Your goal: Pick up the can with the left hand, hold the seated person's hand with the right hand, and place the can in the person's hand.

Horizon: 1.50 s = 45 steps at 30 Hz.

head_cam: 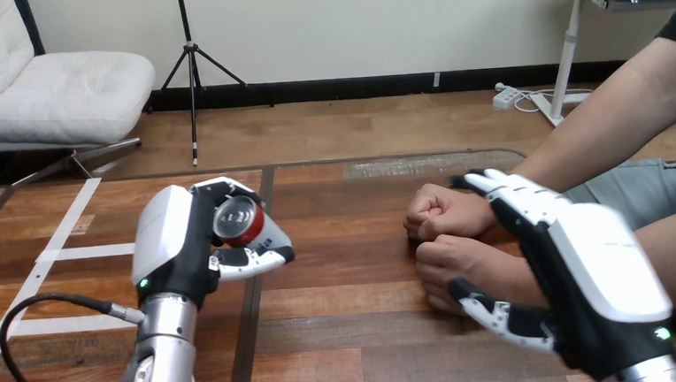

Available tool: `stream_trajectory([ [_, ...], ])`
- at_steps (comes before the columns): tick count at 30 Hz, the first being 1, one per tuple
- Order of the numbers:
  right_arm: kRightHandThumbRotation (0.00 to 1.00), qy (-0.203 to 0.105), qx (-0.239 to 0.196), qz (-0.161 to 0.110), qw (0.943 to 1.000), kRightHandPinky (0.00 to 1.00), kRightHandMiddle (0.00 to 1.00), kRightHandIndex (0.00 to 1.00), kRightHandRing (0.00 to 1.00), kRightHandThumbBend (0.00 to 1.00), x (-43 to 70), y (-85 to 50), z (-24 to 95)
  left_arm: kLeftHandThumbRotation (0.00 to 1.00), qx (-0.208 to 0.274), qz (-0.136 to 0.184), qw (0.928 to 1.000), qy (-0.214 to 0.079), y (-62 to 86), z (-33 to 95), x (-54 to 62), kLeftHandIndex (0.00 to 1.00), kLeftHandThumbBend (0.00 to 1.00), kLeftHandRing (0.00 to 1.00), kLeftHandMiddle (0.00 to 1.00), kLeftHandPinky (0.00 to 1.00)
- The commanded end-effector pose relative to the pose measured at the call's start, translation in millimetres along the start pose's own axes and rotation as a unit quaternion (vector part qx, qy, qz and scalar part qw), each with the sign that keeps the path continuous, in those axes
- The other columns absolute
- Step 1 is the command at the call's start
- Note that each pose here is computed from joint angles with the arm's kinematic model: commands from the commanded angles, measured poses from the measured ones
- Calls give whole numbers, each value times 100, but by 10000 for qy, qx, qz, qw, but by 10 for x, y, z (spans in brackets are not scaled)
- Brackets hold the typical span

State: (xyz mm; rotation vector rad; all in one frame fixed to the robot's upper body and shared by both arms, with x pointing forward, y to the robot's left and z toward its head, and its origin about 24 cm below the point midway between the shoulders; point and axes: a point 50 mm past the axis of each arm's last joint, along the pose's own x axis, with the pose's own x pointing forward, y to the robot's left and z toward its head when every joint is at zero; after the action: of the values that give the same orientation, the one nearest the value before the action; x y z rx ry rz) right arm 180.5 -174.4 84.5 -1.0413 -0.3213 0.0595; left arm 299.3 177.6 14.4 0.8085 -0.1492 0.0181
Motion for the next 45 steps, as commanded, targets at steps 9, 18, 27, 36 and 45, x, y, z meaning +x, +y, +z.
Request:
stream_trajectory([
  [9, 0, 7, -1018, -128, 9947, 84, 84, 80, 86, 86, 87, -358, -29, 0, -164, 340, 9956, -854, 159, 338, 89, 52, 67, 44, 50, 39],
  [18, 0, 225, -1434, 121, 9893, 81, 82, 79, 84, 90, 108, -459, -90, 0, -314, 355, 9944, -948, 146, 400, 46, 52, 68, 43, 49, 37],
  [27, 0, 452, -1712, 486, 9830, 82, 83, 79, 84, 89, 126, -541, -136, 0, -429, 326, 9932, -1034, 131, 467, -7, 52, 68, 42, 49, 36],
  [36, 0, 675, -2089, 872, 9717, 82, 83, 79, 84, 89, 167, -584, -186, 0, -465, 303, 9916, -1165, 117, 518, -42, 51, 69, 42, 49, 36],
  [45, 0, 718, -2356, 1160, 9622, 80, 81, 78, 82, 90, 218, -600, -232, 0, -490, 287, 9907, -1234, 106, 540, -56, 51, 68, 41, 49, 35],
])
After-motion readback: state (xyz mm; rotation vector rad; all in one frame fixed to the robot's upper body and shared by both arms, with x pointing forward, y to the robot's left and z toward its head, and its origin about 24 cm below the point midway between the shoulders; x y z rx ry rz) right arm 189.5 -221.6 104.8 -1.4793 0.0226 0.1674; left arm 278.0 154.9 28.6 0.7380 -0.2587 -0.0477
